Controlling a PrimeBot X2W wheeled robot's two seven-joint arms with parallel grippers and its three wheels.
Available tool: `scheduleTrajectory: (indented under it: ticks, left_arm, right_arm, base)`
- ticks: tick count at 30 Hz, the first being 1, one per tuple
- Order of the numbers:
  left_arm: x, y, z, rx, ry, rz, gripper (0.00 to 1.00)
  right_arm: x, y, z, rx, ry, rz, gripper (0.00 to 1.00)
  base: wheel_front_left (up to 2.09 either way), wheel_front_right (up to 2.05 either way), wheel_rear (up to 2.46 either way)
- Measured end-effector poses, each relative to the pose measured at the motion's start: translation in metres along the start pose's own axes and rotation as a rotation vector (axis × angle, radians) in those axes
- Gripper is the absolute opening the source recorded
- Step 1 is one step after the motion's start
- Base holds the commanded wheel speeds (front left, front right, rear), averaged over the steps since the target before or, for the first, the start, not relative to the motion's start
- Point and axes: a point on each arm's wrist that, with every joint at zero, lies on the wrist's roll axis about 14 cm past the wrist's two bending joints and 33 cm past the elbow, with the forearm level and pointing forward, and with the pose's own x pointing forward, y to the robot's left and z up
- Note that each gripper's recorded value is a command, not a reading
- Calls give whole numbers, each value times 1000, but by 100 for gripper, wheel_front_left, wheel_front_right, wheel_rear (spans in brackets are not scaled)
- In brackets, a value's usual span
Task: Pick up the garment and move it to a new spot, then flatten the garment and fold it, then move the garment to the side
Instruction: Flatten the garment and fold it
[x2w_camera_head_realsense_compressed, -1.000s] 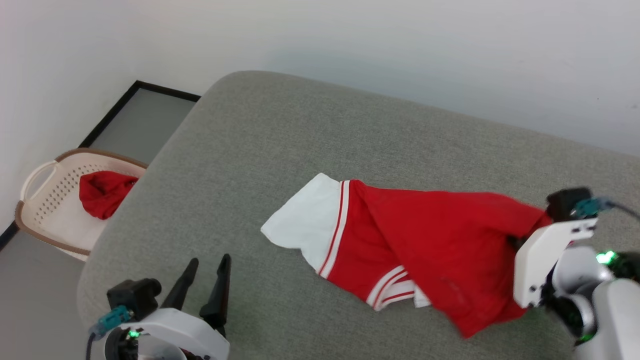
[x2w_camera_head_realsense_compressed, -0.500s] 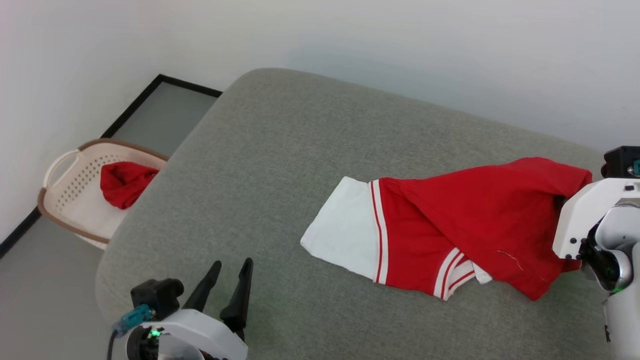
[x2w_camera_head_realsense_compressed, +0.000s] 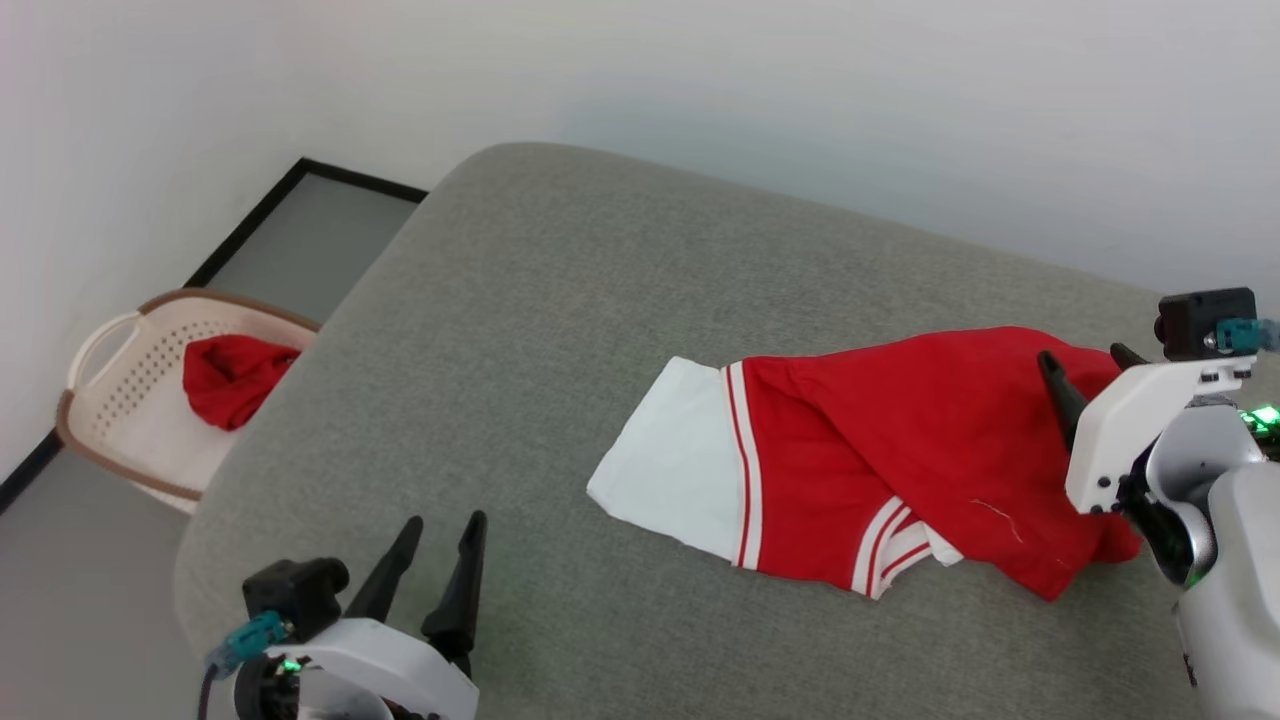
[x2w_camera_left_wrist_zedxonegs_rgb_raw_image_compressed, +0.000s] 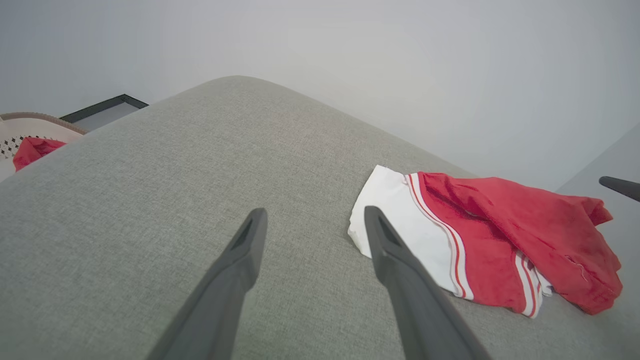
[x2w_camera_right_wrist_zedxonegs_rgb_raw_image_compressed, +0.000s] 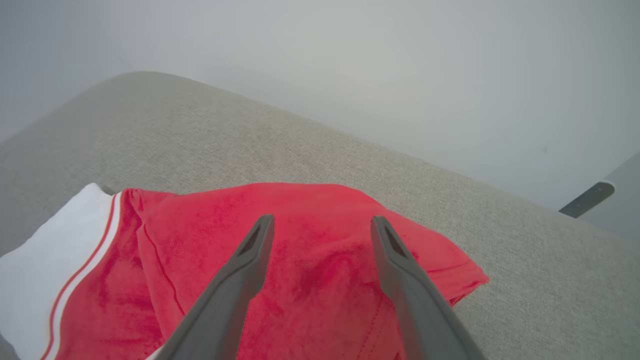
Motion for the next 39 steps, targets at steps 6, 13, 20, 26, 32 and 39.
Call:
scheduleTrajectory:
  ticks: [6, 13, 20, 26, 32, 39]
  left_arm:
    - [3, -1, 5, 13, -14, -11, 100]
    - [6, -6, 9, 19, -22, -28, 100]
    - [7, -6, 7, 22, -12, -21, 100]
    - [7, -6, 5, 23, -2, -21, 100]
    - [5, -6, 2, 15, 8, -20, 100]
    - [1, -3, -3, 11, 25, -8, 100]
  right_arm:
    - [-22, 4, -4, 1, -72, 24, 100]
    - [-51, 20, -44, 28, -30, 59, 100]
    - [-70, 38, -83, 65, 67, 71, 100]
    - [-74, 29, -84, 56, 117, 29, 100]
    - [-73, 23, -92, 57, 239, 1, 100]
    - [-61, 11, -85, 90, 305, -38, 100]
  base:
    - [0, 0, 0]
    - [0, 0, 0]
    - [0, 0, 0]
    - [0, 0, 0]
    - [0, 0, 0]
    - [0, 0, 0]
